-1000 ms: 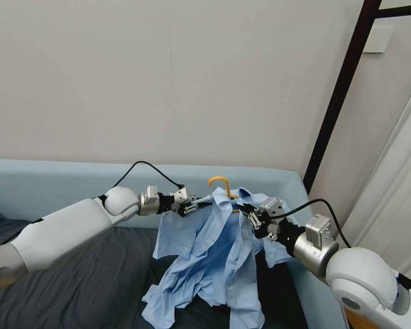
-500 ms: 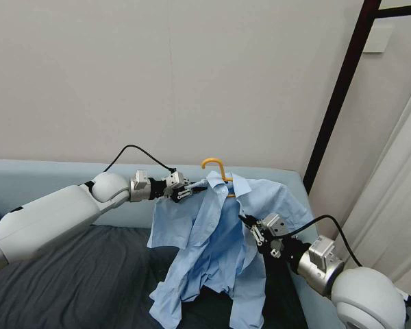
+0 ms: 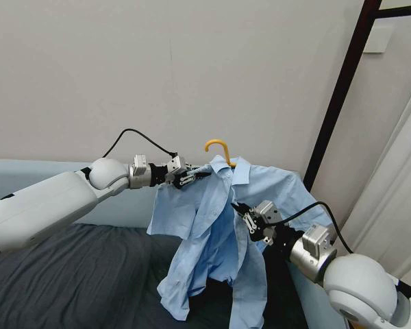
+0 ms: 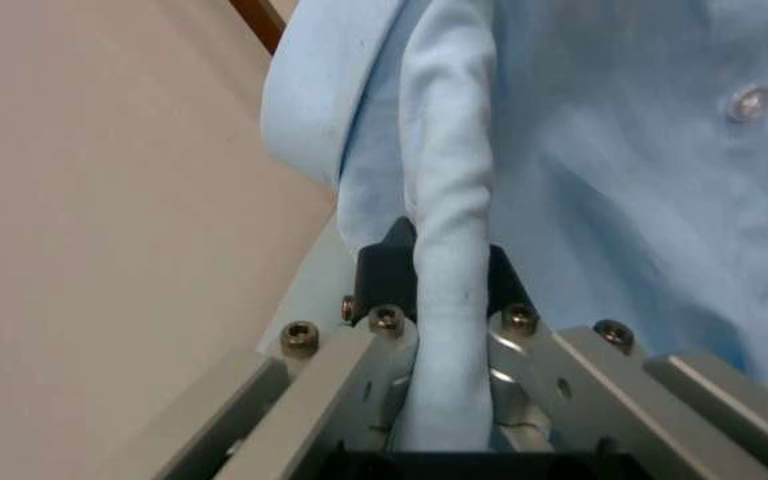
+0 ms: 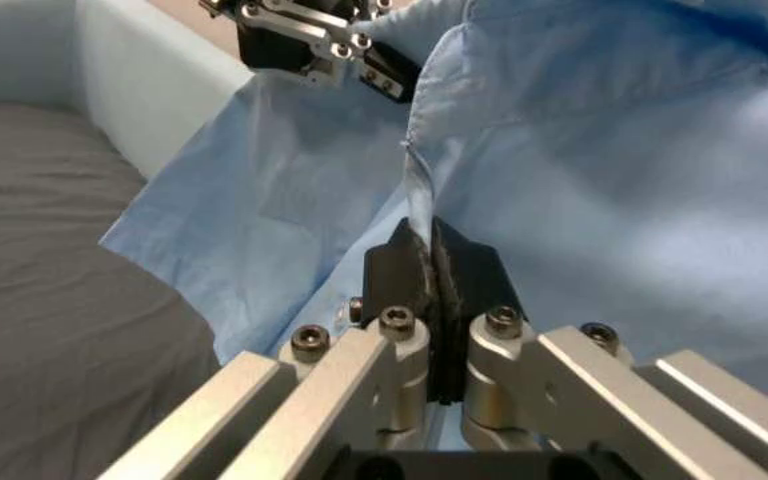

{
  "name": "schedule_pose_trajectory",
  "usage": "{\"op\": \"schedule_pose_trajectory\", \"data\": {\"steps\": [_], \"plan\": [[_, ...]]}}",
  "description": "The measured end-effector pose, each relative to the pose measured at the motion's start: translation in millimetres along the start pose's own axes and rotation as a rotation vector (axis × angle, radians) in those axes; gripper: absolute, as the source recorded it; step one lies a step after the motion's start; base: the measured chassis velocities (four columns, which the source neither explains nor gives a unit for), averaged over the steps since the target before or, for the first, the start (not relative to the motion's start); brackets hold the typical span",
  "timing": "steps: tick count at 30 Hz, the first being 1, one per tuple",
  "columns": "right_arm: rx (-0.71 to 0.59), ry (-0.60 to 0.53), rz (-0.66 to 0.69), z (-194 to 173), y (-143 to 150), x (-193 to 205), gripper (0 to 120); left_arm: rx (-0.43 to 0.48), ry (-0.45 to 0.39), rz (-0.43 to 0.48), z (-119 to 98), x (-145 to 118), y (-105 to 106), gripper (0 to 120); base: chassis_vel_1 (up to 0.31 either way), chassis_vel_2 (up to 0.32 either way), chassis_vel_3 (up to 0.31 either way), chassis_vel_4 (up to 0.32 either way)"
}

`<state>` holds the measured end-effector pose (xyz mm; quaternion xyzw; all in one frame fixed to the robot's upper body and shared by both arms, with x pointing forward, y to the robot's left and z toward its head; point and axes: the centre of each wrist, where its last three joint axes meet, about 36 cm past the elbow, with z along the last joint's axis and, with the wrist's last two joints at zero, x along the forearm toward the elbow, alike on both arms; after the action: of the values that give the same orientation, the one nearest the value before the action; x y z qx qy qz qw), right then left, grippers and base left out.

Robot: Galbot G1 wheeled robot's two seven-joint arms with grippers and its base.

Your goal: Pick up the clothes from the sofa and hang them on the clothes hanger.

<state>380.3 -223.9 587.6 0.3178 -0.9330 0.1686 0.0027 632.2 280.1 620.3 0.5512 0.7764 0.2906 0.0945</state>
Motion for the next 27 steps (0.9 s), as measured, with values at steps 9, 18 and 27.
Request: {"op": "schedule_pose_trajectory", "data": {"steps": [9, 18, 27], "plan": [[0.008, 0.041, -0.022, 11, 6, 10, 4, 0.017, -0.004, -0.025, 9, 3, -9, 2, 0.000, 0.000, 0.000, 0.000], [0.083, 0.080, -0.076, 38, 21, 22, 39, 0.005, -0.013, -0.053, 12, 6, -5, 2, 0.000, 0.000, 0.000, 0.000], [0.119, 0.048, -0.009, 34, -1, 37, 69, -0.074, -0.015, -0.038, 17, 26, 10, 2, 0.000, 0.000, 0.000, 0.000]]}}
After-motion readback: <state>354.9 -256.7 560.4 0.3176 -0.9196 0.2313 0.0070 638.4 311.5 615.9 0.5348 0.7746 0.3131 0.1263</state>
